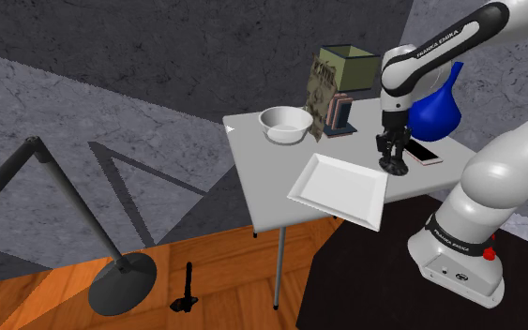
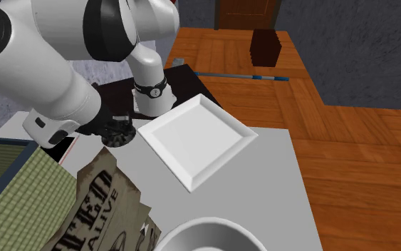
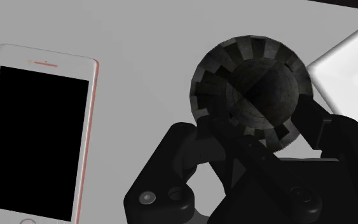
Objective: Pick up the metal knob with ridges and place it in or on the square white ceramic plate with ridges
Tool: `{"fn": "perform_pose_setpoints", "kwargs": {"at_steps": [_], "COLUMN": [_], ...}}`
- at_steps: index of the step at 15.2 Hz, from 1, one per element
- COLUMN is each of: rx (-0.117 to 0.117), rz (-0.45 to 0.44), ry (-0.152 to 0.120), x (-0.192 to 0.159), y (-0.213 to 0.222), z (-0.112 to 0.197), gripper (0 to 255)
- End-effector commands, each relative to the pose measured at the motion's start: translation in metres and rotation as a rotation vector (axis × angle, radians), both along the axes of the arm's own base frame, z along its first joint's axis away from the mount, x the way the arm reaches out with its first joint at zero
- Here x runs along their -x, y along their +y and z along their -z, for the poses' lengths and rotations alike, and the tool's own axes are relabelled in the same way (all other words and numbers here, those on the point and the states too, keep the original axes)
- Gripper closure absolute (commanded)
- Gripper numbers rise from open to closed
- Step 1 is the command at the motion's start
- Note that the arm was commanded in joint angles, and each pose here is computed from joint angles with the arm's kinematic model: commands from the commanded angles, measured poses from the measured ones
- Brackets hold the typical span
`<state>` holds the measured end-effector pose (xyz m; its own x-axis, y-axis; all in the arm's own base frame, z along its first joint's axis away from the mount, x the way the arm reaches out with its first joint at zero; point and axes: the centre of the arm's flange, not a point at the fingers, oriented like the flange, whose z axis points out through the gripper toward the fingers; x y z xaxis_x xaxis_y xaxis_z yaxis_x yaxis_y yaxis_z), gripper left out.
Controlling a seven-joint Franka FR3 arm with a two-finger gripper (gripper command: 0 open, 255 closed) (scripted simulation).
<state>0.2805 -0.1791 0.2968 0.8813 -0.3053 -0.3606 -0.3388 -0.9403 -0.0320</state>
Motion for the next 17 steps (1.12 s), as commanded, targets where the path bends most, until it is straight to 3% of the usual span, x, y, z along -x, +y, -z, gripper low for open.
{"fn": "perform_pose_setpoints", "kwargs": {"at_steps": [1, 12, 17], "rx": [0.0, 0.0, 0.0], "rz": [0.0, 0.0, 0.0], "ry": [0.001, 0.001, 0.001], "x": [0.0, 0.0, -0.025], "y": [-0.001, -0.001, 0.06], "z": [-0.01, -0.066, -0.07], "gripper": [255, 255, 255]}}
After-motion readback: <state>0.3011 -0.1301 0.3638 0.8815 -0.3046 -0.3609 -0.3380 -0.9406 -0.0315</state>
